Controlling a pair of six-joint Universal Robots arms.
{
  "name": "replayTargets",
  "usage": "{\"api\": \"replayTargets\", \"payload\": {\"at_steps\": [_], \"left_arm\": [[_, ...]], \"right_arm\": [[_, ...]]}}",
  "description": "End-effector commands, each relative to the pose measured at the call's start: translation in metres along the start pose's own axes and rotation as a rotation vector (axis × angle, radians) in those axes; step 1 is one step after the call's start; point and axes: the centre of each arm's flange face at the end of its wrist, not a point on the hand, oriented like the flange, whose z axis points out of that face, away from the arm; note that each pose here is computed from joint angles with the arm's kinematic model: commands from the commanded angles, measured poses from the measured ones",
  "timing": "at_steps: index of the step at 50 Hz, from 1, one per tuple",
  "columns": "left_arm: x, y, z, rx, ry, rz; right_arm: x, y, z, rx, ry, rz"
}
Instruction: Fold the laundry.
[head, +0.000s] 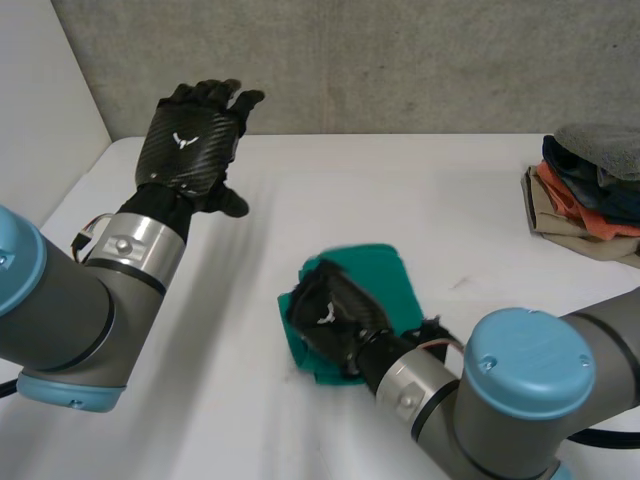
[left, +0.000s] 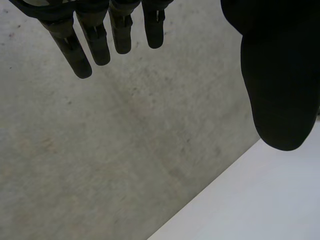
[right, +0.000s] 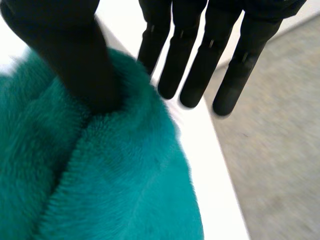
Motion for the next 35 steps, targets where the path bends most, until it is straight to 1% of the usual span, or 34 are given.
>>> {"api": "replayTargets", "payload": {"at_steps": [1, 2, 5, 6, 10, 12, 13, 15, 16, 17, 20, 26, 30, 31, 34, 35], "left_arm": [[0.017, -0.017, 0.003, -0.039, 0.057, -0.135], [0.018, -0.019, 0.005, -0.060, 0.053, -0.169], [0.025, -0.007, 0.011, -0.129, 0.041, -0.218], [0.029, -0.005, 0.012, -0.146, 0.042, -0.229], [0.054, 0.007, 0.013, -0.231, 0.049, -0.257], [0.062, 0.013, 0.012, -0.260, 0.051, -0.257], [0.073, 0.023, 0.009, -0.296, 0.068, -0.252], [0.082, 0.031, 0.007, -0.319, 0.087, -0.250], [0.093, 0.042, 0.003, -0.350, 0.106, -0.247], [0.097, 0.048, 0.001, -0.366, 0.115, -0.245], [0.110, 0.068, -0.008, -0.427, 0.138, -0.223], [0.111, 0.093, -0.020, -0.537, 0.111, -0.168], [0.112, 0.106, -0.031, -0.635, 0.153, -0.044], [0.111, 0.109, -0.034, -0.658, 0.164, 0.014], [0.111, 0.108, -0.035, -0.659, 0.179, 0.085], [0.110, 0.107, -0.033, -0.656, 0.178, 0.099]], "right_arm": [[0.016, 0.002, -0.001, -0.014, 0.048, 0.213], [0.042, 0.001, -0.003, -0.007, 0.127, 0.304], [0.083, 0.010, -0.009, -0.001, 0.252, 0.457], [0.101, 0.020, -0.013, -0.006, 0.307, 0.562], [0.125, 0.038, -0.019, -0.048, 0.367, 0.751], [0.130, 0.044, -0.020, -0.087, 0.371, 0.792], [0.132, 0.047, -0.020, -0.127, 0.362, 0.811], [0.128, 0.055, -0.016, -0.186, 0.340, 0.835], [0.125, 0.060, -0.014, -0.214, 0.330, 0.844], [0.119, 0.067, -0.009, -0.265, 0.308, 0.858], [0.110, 0.078, -0.001, -0.336, 0.256, 0.867], [0.093, 0.095, 0.010, -0.394, 0.171, 0.905], [0.082, 0.107, 0.015, -0.426, 0.141, 0.901], [0.079, 0.111, 0.016, -0.441, 0.129, 0.876], [0.077, 0.112, 0.015, -0.458, 0.108, 0.806], [0.077, 0.112, 0.014, -0.471, 0.101, 0.747]]}}
